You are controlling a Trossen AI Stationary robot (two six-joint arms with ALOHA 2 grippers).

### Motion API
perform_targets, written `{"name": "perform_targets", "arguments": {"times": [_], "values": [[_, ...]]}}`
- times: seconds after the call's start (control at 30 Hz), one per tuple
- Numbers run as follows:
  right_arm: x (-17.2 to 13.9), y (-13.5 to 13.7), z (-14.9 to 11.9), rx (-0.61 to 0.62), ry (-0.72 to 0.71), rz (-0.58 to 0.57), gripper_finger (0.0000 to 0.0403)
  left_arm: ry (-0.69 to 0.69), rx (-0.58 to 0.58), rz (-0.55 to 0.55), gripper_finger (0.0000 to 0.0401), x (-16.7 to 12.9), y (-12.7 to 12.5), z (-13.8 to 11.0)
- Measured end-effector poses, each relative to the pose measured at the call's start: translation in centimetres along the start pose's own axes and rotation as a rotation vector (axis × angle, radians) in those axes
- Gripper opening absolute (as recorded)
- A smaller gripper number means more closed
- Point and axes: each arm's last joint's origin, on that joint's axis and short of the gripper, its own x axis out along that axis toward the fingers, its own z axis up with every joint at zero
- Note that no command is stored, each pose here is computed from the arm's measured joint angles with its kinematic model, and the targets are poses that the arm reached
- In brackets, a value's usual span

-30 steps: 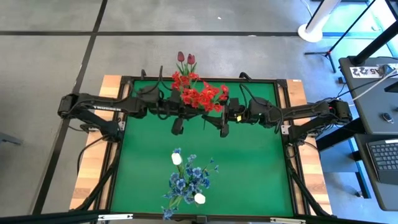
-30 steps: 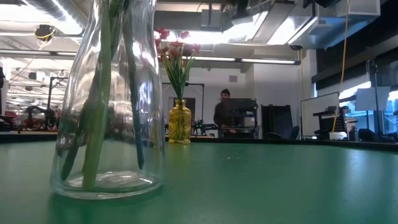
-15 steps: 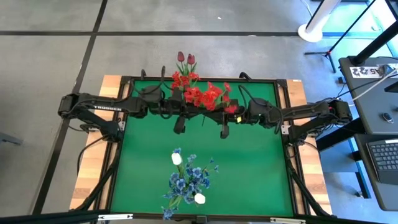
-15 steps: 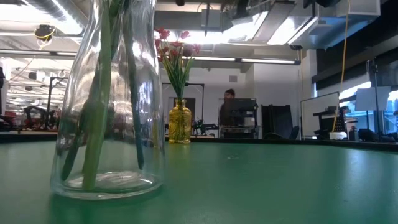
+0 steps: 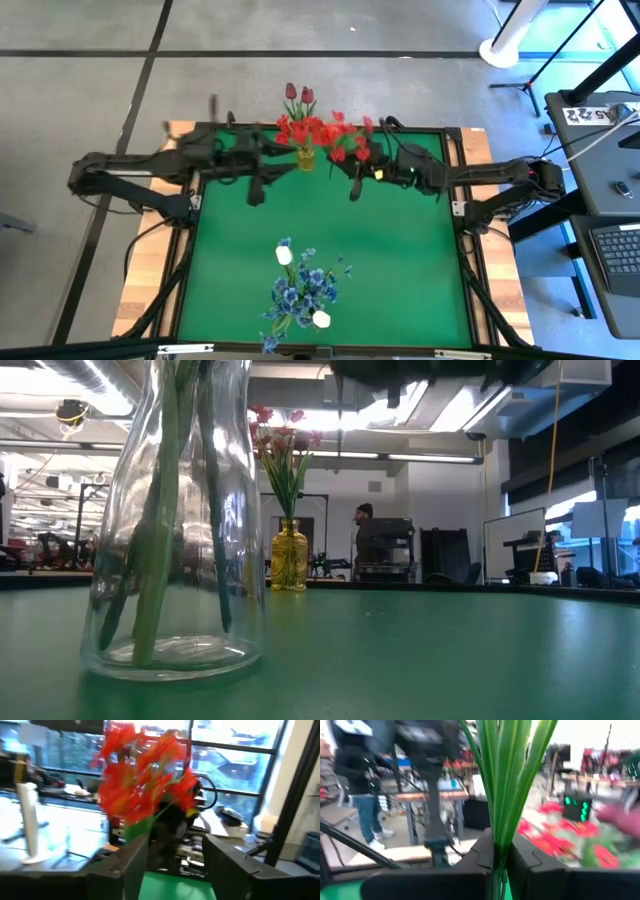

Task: Sort flowers into vase by color
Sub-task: Put the red flowers into the yellow vase

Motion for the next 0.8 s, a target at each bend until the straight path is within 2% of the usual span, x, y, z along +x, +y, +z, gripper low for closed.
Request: {"name": "perform_targets", "arguments": {"times": [0.1,0.23,0.37,0.57,0.7,0.8], "values": [[0.1,-2.7,-0.4,0.032,0.036,-0.001,0.0014,-0.001,0.034,0.058,0.0197,-3.0,-0.1,1.2],[-0.3,-5.7,-0.6,0.061,0.017,0.08,0.0014,0.032,0.046,0.081,0.0201,-5.7,0.1,1.4],[-0.8,-6.9,-1.3,0.026,-0.028,0.151,0.0014,0.055,0.062,0.087,0.0201,-7.4,0.7,-0.6],[-0.8,-8.3,-4.6,-0.021,-0.104,0.165,0.0014,-0.007,0.05,0.108,0.0201,-9.0,1.7,-4.4],[0.2,-9.3,-6.7,-0.037,-0.16,0.149,0.0013,-0.073,0.034,0.121,0.0201,-9.4,2.1,-7.1],[1.5,-9.7,-7.1,-0.06,-0.196,0.169,0.0013,-0.108,0.018,0.154,0.0201,-9.5,2.4,-8.4]]}}
